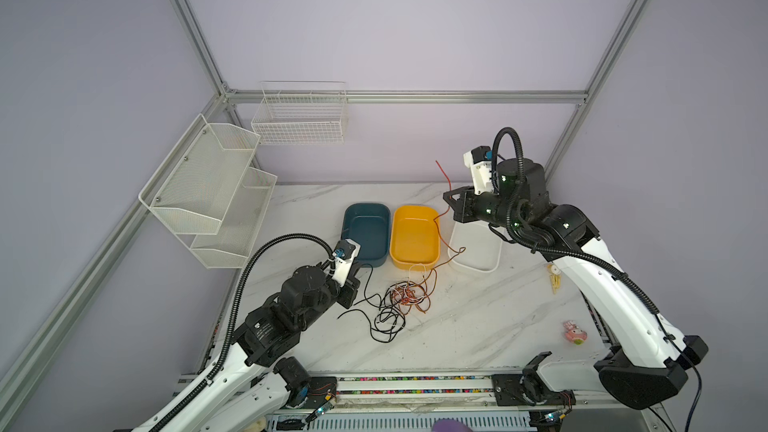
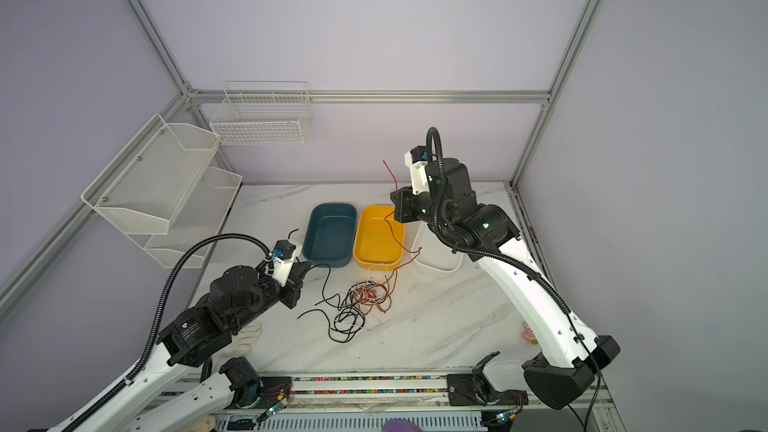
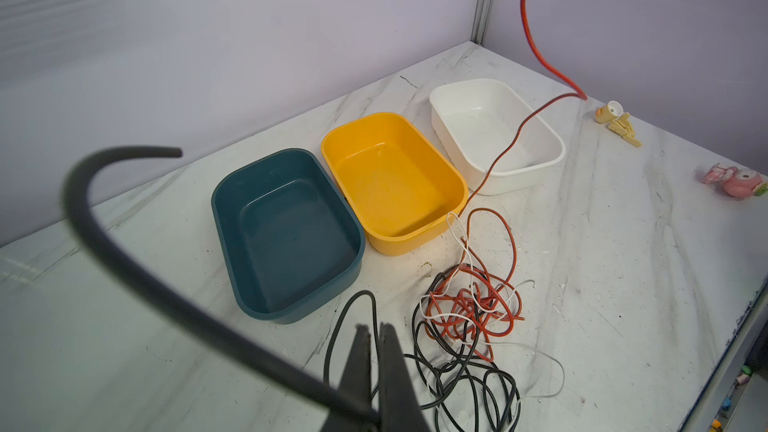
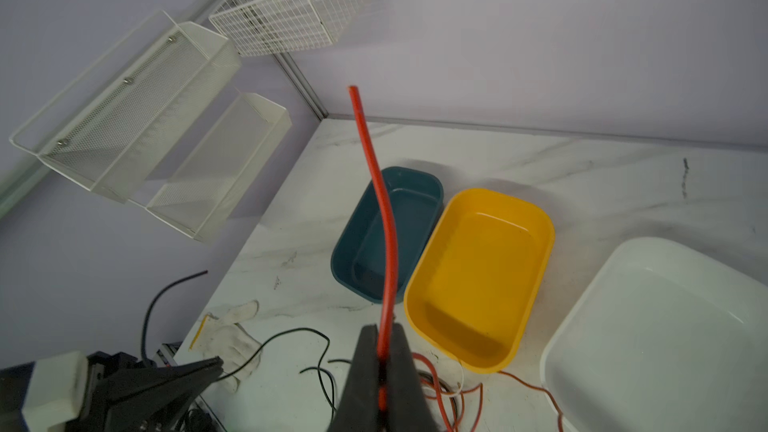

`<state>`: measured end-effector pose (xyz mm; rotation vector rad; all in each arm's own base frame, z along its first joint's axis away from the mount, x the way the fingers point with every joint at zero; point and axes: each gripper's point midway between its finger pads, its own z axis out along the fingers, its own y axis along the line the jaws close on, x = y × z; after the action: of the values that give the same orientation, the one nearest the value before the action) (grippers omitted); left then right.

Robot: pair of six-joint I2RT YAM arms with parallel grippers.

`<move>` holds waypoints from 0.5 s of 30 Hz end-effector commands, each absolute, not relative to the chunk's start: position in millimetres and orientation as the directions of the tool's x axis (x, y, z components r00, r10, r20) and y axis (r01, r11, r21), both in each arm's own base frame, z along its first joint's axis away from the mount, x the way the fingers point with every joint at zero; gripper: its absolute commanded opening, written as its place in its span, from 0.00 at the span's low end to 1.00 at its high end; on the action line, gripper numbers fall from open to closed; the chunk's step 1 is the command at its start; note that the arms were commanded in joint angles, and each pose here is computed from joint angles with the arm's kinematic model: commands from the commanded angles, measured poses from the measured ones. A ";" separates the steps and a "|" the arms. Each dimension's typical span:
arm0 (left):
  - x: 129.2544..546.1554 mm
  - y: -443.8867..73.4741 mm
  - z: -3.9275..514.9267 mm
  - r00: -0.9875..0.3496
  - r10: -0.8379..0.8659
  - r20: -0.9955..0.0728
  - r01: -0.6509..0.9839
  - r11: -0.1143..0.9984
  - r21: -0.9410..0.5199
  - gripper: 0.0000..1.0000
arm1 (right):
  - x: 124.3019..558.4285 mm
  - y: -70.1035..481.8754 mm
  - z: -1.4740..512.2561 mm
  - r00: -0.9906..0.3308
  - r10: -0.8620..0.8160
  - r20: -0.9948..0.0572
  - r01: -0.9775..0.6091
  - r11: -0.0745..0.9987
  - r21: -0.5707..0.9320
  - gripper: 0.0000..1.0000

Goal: Untangle the cables
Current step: 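Lower the red wire beside the white tub with the right gripper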

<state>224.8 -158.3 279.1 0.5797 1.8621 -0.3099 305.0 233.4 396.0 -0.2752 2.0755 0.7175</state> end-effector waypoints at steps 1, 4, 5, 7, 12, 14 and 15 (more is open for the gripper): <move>222.9 -161.0 283.5 -0.260 0.224 -0.939 0.543 0.838 0.050 0.00 | 294.6 204.8 391.7 -0.541 0.139 -0.829 -0.368 0.847 0.382 0.00; 222.0 -160.1 284.6 -0.255 0.221 -0.941 0.542 0.839 0.050 0.00 | 284.6 175.7 359.3 -0.574 0.143 -0.806 -0.254 0.905 0.341 0.00; 221.9 -160.3 284.5 -0.255 0.221 -0.941 0.543 0.838 0.050 0.00 | 280.3 167.2 353.5 -0.579 0.147 -0.802 -0.225 0.916 0.331 0.00; 222.2 -161.0 283.4 -0.259 0.223 -0.940 0.545 0.837 0.049 0.00 | 270.6 145.6 350.3 -0.573 0.164 -0.803 -0.158 0.939 0.304 0.00; 222.7 -161.9 283.5 -0.260 0.224 -0.939 0.547 0.836 0.048 0.00 | 247.9 106.9 377.4 -0.520 0.195 -0.832 -0.074 0.960 0.271 0.00; 222.5 -162.1 283.2 -0.261 0.225 -0.939 0.547 0.836 0.048 0.00 | 242.3 95.6 386.0 -0.510 0.190 -0.839 -0.047 0.968 0.247 0.00; 222.4 -161.9 283.1 -0.260 0.225 -0.939 0.547 0.835 0.049 0.00 | 238.8 89.5 389.0 -0.511 0.180 -0.840 -0.033 0.973 0.229 0.00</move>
<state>223.3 -159.8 279.7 0.5871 1.8587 -0.3228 249.7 118.9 384.2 0.0382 2.0806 0.3906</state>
